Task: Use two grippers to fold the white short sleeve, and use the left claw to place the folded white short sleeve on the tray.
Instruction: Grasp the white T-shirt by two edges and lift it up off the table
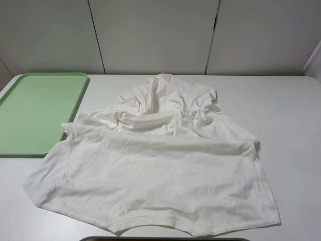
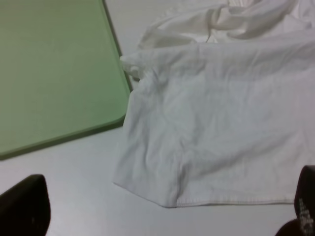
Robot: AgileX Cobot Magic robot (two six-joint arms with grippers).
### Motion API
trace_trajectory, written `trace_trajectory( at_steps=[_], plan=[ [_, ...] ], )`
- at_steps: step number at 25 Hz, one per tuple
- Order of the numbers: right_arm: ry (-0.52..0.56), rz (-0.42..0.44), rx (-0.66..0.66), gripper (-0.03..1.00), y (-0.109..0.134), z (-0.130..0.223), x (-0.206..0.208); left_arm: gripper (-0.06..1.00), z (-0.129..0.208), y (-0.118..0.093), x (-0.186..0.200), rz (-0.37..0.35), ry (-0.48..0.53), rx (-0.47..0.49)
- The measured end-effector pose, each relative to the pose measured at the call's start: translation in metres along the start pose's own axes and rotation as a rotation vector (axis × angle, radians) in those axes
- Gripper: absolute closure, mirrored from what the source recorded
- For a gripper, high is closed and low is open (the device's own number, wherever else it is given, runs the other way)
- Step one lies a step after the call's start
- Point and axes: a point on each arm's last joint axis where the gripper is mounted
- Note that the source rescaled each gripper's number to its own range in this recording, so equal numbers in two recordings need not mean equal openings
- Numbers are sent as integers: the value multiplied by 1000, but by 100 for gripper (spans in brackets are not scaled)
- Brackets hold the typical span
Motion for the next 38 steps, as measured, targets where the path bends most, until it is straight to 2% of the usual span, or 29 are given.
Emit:
trace_trajectory(
  at_steps=[6, 7, 10, 13, 17, 22, 25, 29, 34, 38],
  plan=[
    [80, -2, 20, -3, 8, -32, -6, -5, -38, 13, 0, 14, 41, -1],
    [128, -5, 47, -3, 13, -52, -17, -5, -47, 16, -2, 18, 53, -7],
    [224, -27, 76, -3, 21, -78, -40, -4, -80, 28, -16, 38, 110, -16],
    [318, -69, 124, -3, 29, -97, -71, -4, -104, 38, -30, 62, 161, -63],
    [410, -152, 231, -3, 45, -108, -107, -4, -129, 44, -64, 141, 243, -182],
    [501, -269, 389, -3, 75, -104, -145, -4, -144, 25, -105, 296, 308, -342],
    [508, -334, 464, -3, 97, -96, -166, -4, -145, 4, -127, 394, 355, -464],
    [512, -397, 549, -3, 122, -80, -193, -4, -143, -16, -147, 480, 402, -556],
    [560, -441, 605, -3, 146, -54, -222, -4, -137, -25, -172, 524, 470, -601],
    [612, -473, 690, -3, 161, -32, -233, -4, -136, -29, -186, 530, 472, -622]
  ],
)
Point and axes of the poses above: a point on each arm's last joint axis where the gripper is mounted, x pointing back along that axis away from the gripper, y along the wrist's bending axis when the last joint is at zero, z = x × y, and after that the axes turned 8 degrees about -x, right-handed
